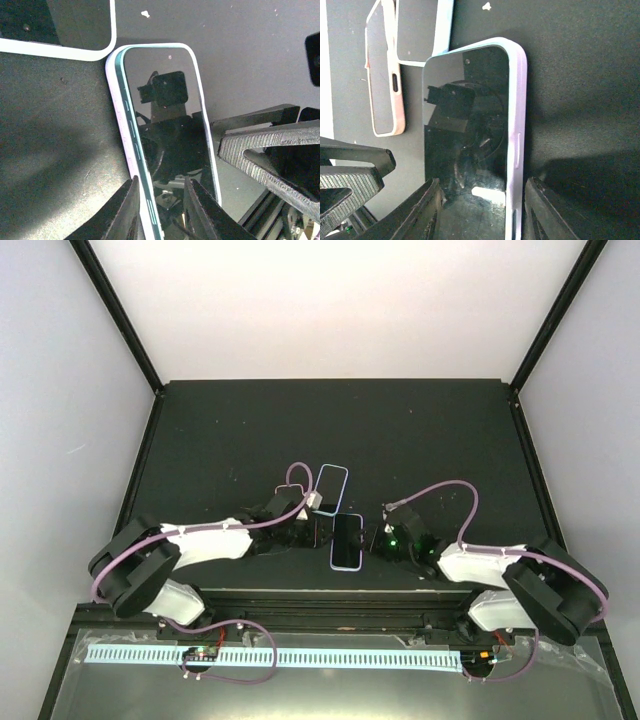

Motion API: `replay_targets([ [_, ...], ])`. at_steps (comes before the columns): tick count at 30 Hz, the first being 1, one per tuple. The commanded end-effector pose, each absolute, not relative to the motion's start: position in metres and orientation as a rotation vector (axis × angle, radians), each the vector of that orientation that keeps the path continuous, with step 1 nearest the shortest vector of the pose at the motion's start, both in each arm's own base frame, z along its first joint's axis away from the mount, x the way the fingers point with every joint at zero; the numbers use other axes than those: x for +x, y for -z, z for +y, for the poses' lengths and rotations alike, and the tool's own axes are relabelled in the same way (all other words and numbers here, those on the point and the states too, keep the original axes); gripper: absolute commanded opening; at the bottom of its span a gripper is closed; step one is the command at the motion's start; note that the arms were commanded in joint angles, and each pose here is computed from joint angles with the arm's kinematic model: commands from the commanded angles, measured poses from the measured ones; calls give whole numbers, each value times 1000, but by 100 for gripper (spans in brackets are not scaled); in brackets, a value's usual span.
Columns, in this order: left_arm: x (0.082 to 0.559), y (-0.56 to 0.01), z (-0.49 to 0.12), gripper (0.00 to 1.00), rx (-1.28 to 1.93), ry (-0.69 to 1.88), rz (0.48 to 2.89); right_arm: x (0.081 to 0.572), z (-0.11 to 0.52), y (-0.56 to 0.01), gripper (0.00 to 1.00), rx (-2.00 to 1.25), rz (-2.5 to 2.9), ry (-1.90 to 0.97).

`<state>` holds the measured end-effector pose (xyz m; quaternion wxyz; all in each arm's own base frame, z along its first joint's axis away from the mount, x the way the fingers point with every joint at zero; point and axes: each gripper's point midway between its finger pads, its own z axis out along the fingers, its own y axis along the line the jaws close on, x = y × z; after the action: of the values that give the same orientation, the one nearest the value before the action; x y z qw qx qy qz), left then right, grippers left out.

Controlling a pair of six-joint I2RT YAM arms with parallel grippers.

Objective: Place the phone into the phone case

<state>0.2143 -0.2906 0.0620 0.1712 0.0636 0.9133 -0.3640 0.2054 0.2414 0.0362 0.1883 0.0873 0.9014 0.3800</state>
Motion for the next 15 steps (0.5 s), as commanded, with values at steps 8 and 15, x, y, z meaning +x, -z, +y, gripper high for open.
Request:
replay_targets([
  [8,205,-33,-294,20,229,1081,2633,215,250,-34,48,223,2541,-1047],
  [15,199,-19,-286,14,209,1064,2655,214,269,-50,48,178,2500,-1205],
])
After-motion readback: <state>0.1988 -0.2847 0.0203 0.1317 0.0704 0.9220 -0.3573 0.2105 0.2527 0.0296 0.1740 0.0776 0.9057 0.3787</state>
